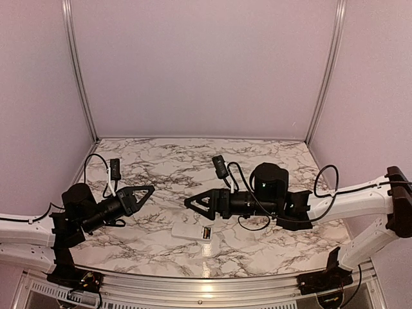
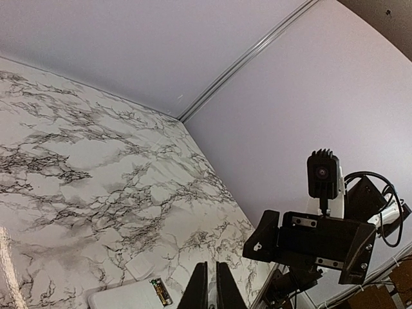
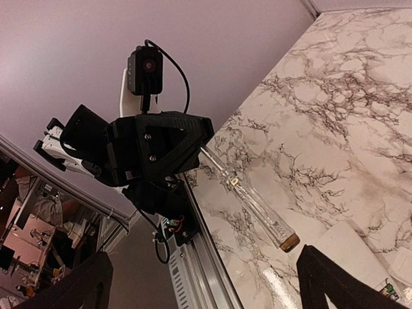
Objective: Unload the batteries from the remote control
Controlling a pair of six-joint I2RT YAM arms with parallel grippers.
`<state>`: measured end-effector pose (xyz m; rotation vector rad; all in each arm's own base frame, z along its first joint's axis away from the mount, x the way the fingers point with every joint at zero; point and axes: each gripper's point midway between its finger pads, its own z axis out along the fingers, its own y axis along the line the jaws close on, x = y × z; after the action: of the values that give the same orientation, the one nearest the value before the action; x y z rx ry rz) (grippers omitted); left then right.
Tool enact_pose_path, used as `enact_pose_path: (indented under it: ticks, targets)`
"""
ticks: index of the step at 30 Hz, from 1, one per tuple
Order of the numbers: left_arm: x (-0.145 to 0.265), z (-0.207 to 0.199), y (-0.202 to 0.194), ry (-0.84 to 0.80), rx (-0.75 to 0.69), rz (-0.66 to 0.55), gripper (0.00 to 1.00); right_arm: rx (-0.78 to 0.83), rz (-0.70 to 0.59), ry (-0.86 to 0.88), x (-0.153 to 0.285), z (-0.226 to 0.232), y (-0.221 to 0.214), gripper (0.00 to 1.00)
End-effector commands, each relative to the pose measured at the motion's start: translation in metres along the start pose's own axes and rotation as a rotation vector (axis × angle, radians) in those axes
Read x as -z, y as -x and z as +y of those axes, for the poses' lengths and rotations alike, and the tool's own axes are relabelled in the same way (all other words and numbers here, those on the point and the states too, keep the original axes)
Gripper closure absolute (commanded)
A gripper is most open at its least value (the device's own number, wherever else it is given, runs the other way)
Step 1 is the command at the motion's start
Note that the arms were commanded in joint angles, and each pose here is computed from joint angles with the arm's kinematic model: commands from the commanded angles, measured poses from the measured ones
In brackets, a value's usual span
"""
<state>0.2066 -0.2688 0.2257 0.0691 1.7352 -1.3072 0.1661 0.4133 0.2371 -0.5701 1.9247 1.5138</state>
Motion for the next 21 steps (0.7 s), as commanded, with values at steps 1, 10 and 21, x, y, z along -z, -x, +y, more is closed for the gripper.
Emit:
enact_pose_path:
  ticks: [1, 10, 21]
  targets:
    - [0.007, 0.005, 0.005, 0.018, -0.026, -0.029, 1.0, -0.067, 0.013, 0.137, -0.009, 0.017, -0.001, 0.02]
    - [0.012, 0.003, 0.008, -0.002, -0.019, -0.052, 1.0, -0.151, 0.035, 0.235, -0.031, 0.022, -0.013, 0.01]
    - [0.028, -0.002, 0.02, -0.028, -0.008, -0.113, 1.0, -0.149, 0.029, 0.2, -0.033, 0.015, -0.016, 0.02]
